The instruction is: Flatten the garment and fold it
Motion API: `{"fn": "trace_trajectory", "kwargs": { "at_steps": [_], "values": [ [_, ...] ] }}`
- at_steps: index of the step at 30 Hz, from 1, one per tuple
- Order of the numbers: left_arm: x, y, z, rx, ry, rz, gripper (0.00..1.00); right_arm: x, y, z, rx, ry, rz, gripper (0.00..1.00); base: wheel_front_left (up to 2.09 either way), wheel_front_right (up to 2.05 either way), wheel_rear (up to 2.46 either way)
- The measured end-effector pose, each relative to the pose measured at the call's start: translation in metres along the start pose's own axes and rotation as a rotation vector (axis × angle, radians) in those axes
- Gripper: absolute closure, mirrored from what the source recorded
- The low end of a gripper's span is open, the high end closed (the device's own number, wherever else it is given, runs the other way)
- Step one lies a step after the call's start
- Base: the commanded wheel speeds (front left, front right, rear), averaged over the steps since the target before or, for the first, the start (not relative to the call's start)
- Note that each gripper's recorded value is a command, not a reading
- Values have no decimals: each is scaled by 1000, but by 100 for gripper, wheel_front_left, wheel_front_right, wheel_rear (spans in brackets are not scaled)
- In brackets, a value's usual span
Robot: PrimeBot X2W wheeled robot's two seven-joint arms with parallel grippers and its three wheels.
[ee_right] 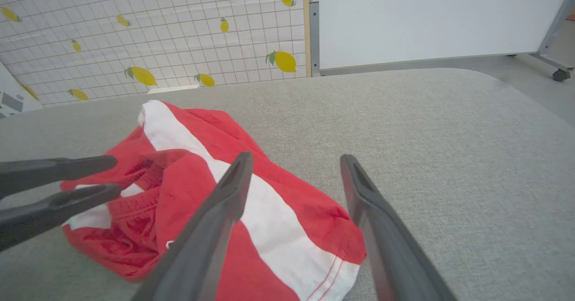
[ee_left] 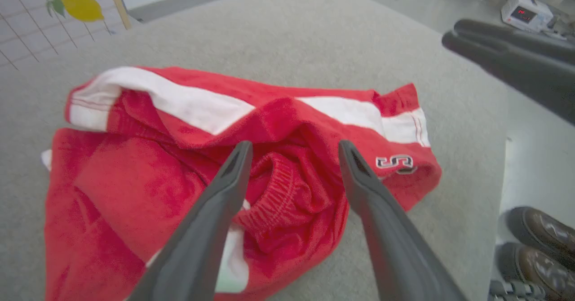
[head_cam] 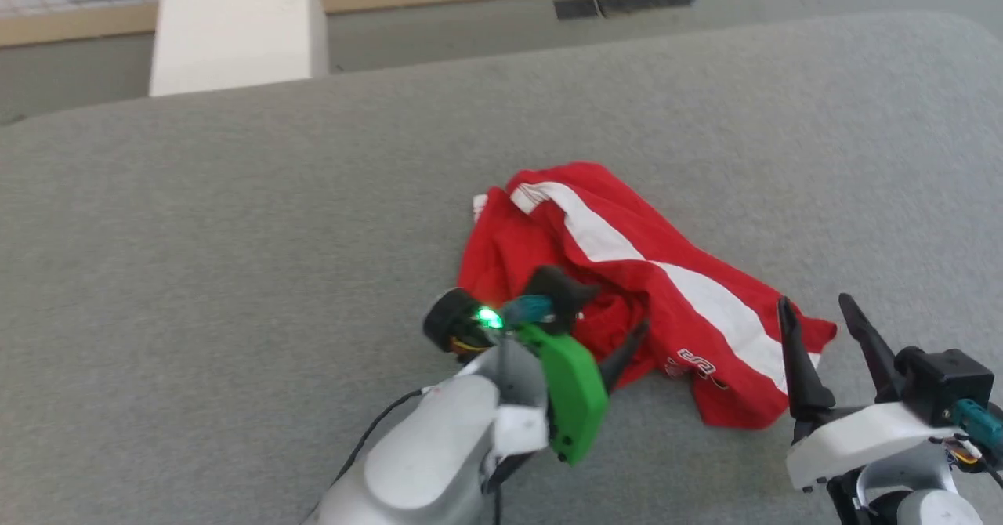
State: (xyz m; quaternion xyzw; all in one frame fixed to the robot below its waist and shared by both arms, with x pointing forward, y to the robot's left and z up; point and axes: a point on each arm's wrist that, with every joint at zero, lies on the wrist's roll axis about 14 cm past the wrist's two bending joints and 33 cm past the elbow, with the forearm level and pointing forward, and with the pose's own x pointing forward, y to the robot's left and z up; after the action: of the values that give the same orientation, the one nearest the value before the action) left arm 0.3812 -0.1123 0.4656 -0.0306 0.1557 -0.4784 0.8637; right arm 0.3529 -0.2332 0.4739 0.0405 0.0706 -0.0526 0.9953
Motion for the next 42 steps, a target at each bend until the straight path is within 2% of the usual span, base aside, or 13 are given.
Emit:
{"fn": "trace_trajectory", "kwargs": {
  "at_steps": [6,7,9,10,13,19,26,33,38,39,40,41,42],
  "values": [
    [12,7,-43,24,272,-56,0,-1,-15,-14,8,31,-50,0,0,0,0],
    [12,11,-49,27,308,-53,7,-2,-17,-16,11,37,-58,0,0,0,0],
    [12,13,-55,35,352,-55,97,-4,-21,-19,12,44,-69,0,0,0,0],
    [12,13,-55,39,364,-57,100,-5,-22,-20,13,47,-72,0,0,0,0],
    [12,9,-48,45,345,-66,100,-5,-21,-18,16,42,-68,0,0,0,0],
    [13,11,40,-18,-49,-30,100,-2,-13,-10,20,14,-41,0,0,0,0],
    [-36,64,121,-141,-449,206,100,3,0,5,20,-25,1,0,0,0,0],
    [-133,140,44,-262,-331,605,100,6,17,13,22,-44,55,0,0,0,0],
    [-188,130,-54,-444,-55,734,100,6,25,13,23,-42,79,0,0,0,0],
    [-195,121,-72,-486,8,731,91,6,26,13,22,-40,84,0,0,0,0],
    [-201,111,-89,-533,69,723,30,6,28,13,21,-37,89,0,0,0,0],
    [-205,102,-98,-561,99,715,0,6,29,13,15,-33,94,0,0,0,0],
    [-207,97,-98,-584,92,707,0,7,32,12,12,-29,100,0,0,0,0]
  ]
}}
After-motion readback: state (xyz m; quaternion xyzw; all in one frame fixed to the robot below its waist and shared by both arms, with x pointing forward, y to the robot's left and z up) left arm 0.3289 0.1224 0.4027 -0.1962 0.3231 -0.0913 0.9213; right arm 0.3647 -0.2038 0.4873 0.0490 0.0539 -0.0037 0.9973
